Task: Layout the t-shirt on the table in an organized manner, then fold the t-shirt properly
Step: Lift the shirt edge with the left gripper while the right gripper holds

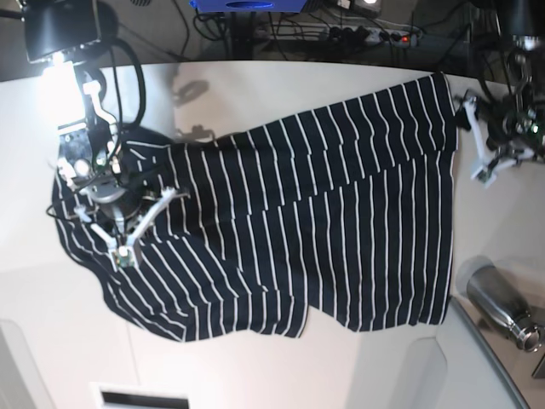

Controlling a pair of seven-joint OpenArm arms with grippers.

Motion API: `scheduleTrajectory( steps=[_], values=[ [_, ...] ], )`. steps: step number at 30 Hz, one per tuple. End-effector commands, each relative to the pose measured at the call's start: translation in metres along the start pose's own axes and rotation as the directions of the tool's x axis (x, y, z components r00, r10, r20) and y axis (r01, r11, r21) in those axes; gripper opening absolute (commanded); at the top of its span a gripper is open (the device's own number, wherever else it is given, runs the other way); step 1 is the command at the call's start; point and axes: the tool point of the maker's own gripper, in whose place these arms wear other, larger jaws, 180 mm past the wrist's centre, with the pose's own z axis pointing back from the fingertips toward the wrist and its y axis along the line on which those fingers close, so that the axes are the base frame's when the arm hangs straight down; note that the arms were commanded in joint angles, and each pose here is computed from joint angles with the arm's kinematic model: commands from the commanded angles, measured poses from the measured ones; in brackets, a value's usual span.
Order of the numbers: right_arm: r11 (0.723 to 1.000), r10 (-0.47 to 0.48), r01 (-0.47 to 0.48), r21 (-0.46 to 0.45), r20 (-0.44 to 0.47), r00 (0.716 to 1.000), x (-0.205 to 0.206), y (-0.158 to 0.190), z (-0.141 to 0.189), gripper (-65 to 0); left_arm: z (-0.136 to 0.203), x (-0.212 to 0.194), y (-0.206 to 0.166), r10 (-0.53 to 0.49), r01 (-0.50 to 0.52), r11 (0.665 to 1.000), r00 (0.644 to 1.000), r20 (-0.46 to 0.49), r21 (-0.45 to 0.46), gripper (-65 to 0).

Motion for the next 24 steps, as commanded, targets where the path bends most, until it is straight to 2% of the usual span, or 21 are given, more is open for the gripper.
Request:
scheduleTrajectory(
  steps=[1, 2, 4, 7, 10, 13, 16, 19, 21, 24],
  values=[
    [1.000, 0.003, -0.002, -0.007, 0.046, 0.999, 0.013, -0.003, 0.003, -61.2, 0.007, -0.003, 0.000, 0.005, -0.005, 1.000, 1.000, 0.026, -0.004, -21.1],
    [1.000, 0.002, -0.002, -0.005, 0.040, 0.999, 0.009, -0.002, 0.003, -61.2, 0.007, -0.010, -0.011, 0.032, -0.030, 0.999, 0.999, 0.036, -0.036, -23.0],
    [1.000, 0.000, 0.000, -0.003, 0.027, 1.000, 0.002, -0.001, 0.004, -61.2, 0.011, -0.024, -0.024, 0.132, -0.125, 0.987, 0.989, 0.073, -0.097, -31.4],
    [1.000, 0.018, -0.018, -0.008, 0.010, 1.000, -0.006, -0.005, 0.005, -61.2, 0.019, -0.043, -0.024, 0.300, -0.279, 0.946, 0.946, 0.120, -0.165, -44.8],
    [1.000, 0.020, -0.020, -0.010, 0.008, 1.000, -0.007, -0.006, 0.005, -61.2, 0.022, -0.054, -0.022, 0.357, -0.333, 0.926, 0.926, 0.124, -0.180, -50.0],
    [1.000, 0.020, -0.020, -0.010, 0.008, 1.000, -0.007, -0.006, 0.005, -61.2, 0.018, -0.056, -0.028, 0.385, -0.357, 0.913, 0.915, 0.125, -0.196, -49.5],
    [1.000, 0.021, -0.021, -0.009, 0.008, 1.000, -0.007, -0.006, 0.005, -61.2, 0.016, -0.047, -0.032, 0.414, -0.374, 0.903, 0.889, 0.196, -0.212, -49.4],
    [1.000, 0.021, -0.021, -0.009, 0.006, 1.000, -0.008, -0.006, 0.005, -61.2, 0.006, -0.049, -0.039, 0.447, -0.404, 0.889, 0.867, 0.219, -0.217, -47.4],
    [1.000, 0.021, -0.021, -0.009, 0.006, 1.000, -0.008, -0.006, 0.005, -61.2, -0.003, -0.051, -0.041, 0.473, -0.428, 0.875, 0.854, 0.217, -0.226, -39.7],
    [1.000, 0.021, -0.021, -0.009, 0.006, 1.000, -0.008, -0.006, 0.005, -61.2, -0.016, -0.061, -0.043, 0.532, -0.485, 0.839, 0.826, 0.184, -0.249, -23.5]
  ],
)
